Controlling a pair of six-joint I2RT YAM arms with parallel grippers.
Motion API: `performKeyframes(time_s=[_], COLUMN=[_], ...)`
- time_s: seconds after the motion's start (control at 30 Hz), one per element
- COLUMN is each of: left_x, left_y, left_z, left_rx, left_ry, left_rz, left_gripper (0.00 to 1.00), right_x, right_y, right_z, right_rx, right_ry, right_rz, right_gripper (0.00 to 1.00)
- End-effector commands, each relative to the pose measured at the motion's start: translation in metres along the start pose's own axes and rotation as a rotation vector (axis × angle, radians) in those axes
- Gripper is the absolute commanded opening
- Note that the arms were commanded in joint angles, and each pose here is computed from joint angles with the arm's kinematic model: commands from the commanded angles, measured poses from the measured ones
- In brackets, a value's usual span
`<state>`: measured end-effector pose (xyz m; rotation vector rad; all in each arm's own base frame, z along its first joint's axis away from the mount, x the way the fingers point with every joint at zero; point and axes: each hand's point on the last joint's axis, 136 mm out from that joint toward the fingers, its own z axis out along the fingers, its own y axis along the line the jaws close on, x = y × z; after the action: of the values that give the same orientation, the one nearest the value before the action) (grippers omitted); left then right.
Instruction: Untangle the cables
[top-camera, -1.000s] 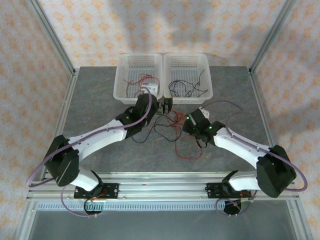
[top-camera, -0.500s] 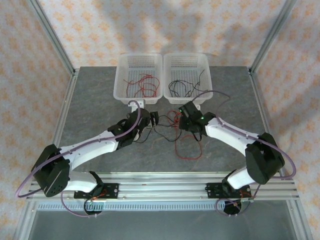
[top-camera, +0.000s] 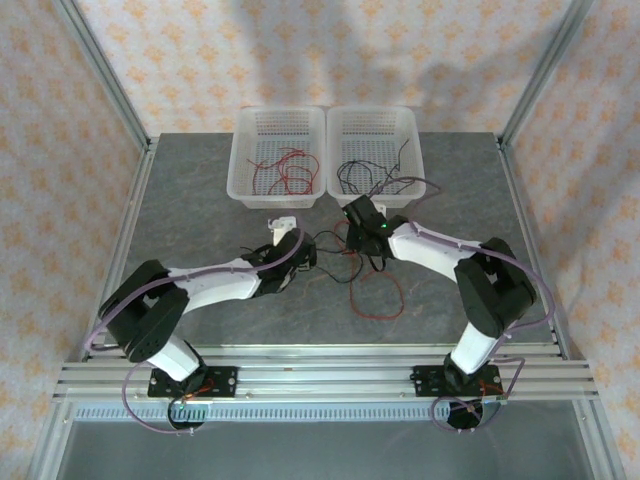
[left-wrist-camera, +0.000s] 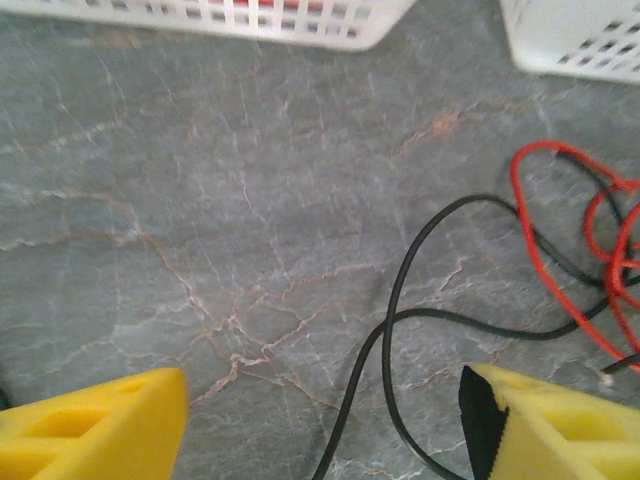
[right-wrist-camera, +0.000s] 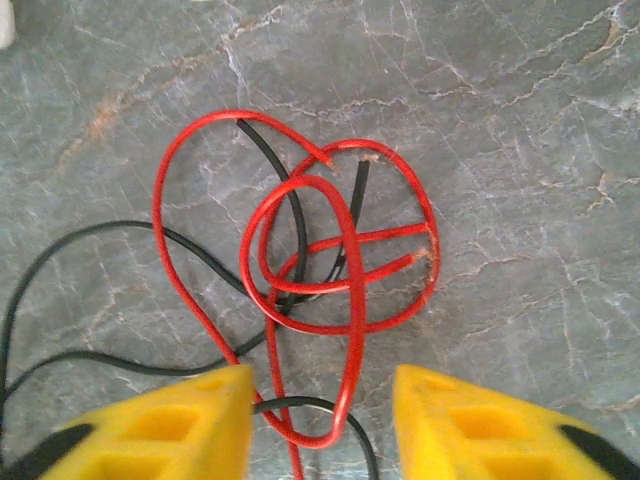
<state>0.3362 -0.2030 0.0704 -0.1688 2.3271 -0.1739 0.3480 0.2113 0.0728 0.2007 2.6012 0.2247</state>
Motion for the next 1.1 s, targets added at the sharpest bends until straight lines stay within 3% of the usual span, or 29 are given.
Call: performKeyframes(time_s=[0.0, 0.1, 0.2, 0.5, 1.07], left_x=[0.008, 0.02, 0.027, 0.028, 0.044], left_y=[-0.002, 0.0, 0.002, 0.015, 0.025], left_z=[0.015, 0.028, 0.034, 0.032, 0.041], left_rx=[0.005, -0.014, -0.027, -0.06, -0.1], left_ry=[0.011, 0.039, 0.054, 0.047, 0.075], left_rz=[-0.031, -0.025, -0.024, -0.027, -0.009], left_gripper=[0.72, 0.69, 0.68, 0.68, 0.64], right_x=[-0.015, -0.017, -0.021, -0.04, -0.127], right_y=[0.0, -0.003, -0.004, 0.007, 0.04], right_z=[-0.003, -0.006, -0.011, -0.044, -0.227], right_rx=[0.021, 0.033, 0.038, -0.029, -0.31], right_ry=[-0.05, -0.06, -0.076, -0.134, -0.441], right_rz=[0.02, 0.017, 0.013, 0.021, 0.033], right_gripper=[0.29, 0.09, 0.0, 0.0, 0.0])
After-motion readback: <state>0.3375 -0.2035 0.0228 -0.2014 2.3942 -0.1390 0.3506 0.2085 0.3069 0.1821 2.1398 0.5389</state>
